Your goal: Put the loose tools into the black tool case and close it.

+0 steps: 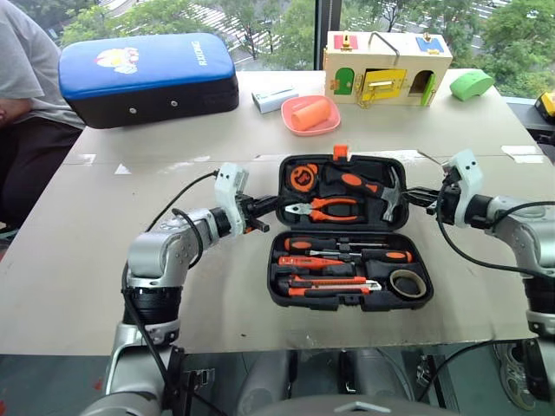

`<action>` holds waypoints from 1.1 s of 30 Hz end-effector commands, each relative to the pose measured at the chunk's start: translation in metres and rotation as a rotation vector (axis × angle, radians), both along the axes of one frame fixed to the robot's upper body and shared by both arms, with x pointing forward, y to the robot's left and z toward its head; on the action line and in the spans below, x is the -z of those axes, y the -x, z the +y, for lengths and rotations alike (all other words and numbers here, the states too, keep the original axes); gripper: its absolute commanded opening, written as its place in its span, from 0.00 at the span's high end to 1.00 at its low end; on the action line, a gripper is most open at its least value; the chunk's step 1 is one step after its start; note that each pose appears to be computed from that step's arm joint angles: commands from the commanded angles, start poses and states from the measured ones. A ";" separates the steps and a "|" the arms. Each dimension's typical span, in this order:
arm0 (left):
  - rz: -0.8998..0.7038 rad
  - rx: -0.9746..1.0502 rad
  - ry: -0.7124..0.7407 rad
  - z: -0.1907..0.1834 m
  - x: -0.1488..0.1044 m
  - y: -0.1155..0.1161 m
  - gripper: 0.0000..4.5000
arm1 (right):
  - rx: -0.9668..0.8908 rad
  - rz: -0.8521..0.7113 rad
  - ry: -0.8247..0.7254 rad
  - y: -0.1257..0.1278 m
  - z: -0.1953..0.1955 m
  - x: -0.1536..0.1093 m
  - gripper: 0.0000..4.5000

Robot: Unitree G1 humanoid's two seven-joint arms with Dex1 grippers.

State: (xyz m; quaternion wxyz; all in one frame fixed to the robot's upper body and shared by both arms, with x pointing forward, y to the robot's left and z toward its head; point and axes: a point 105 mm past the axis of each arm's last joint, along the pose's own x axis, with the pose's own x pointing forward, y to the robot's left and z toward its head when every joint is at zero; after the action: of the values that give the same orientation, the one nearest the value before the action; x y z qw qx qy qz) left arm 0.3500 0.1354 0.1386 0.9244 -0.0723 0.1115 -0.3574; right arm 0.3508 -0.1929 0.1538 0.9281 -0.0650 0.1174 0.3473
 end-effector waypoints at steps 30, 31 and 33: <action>-0.818 -0.006 -0.541 0.045 -0.023 0.111 0.28 | -0.566 -0.707 0.617 0.105 0.000 0.022 0.45; -0.762 -0.018 -0.534 0.051 -0.023 0.119 0.21 | -0.579 -0.629 0.606 0.111 -0.007 0.022 0.39; -0.648 -0.032 -0.534 0.062 -0.021 0.134 0.21 | -0.609 -0.472 0.572 0.123 -0.019 0.028 0.39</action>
State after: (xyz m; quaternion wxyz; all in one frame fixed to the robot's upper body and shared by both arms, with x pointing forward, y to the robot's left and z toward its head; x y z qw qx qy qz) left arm 0.2228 0.1979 0.1395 0.8997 0.2965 -0.0833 -0.3092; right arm 0.2315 -0.2140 0.1145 0.7218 -0.4559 -0.0304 0.5199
